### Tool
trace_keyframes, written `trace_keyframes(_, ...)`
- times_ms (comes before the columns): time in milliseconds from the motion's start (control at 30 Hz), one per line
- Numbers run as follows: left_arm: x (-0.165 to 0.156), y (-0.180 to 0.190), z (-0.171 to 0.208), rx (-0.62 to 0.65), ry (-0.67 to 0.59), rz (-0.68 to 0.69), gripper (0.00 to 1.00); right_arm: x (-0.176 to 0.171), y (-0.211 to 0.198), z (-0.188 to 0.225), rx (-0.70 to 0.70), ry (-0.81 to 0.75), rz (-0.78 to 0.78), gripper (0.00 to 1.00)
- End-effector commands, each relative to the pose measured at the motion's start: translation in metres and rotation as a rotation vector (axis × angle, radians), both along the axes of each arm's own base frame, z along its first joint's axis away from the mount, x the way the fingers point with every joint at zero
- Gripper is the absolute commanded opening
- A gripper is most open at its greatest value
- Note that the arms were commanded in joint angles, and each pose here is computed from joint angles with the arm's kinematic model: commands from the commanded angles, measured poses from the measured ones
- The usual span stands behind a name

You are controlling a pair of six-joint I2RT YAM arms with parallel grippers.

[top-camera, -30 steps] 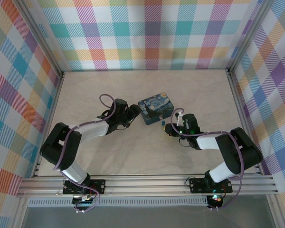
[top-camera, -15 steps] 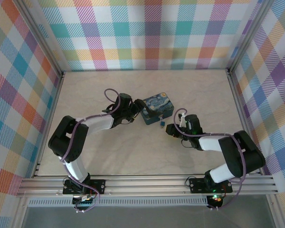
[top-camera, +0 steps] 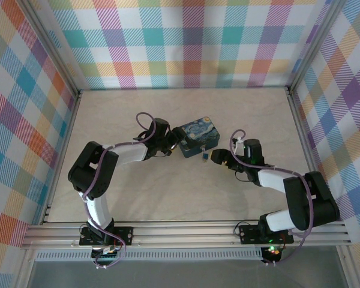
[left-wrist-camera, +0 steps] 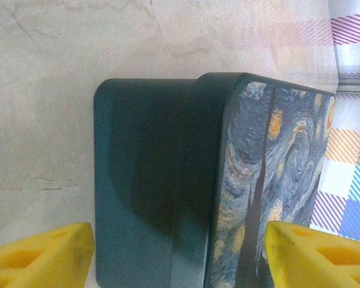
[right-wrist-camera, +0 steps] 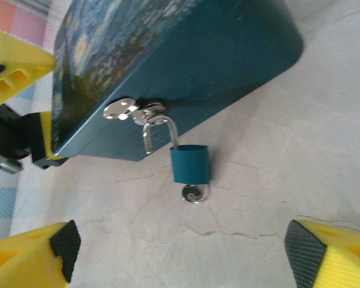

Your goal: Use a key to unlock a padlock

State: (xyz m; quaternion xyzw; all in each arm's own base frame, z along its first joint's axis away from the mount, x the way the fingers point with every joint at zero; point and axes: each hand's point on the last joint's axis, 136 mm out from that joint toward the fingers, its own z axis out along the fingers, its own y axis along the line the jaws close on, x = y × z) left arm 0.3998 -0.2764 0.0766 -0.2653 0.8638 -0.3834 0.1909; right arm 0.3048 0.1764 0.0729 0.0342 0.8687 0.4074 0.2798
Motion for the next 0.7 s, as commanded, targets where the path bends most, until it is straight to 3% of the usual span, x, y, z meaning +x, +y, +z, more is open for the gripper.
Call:
trace_keyframes(0,-0.007,0.005,-0.014,0.023,0.024,-0.018,0.74,0.008,0.016,0.027,0.082,-0.059,0.083,0.93)
trace_keyframes(267,-0.017,0.013,-0.025,0.036,0.050,-0.012,0.74,0.019,0.027,0.040,0.126,-0.124,0.132,0.97)
trace_keyframes(533,-0.020,0.024,-0.026,0.053,0.053,-0.003,0.74,0.023,0.039,0.033,0.170,-0.064,0.201,0.98)
trace_keyframes(667,-0.020,0.032,-0.023,0.049,0.051,0.009,0.74,0.028,0.040,0.033,0.165,-0.104,0.207,0.99)
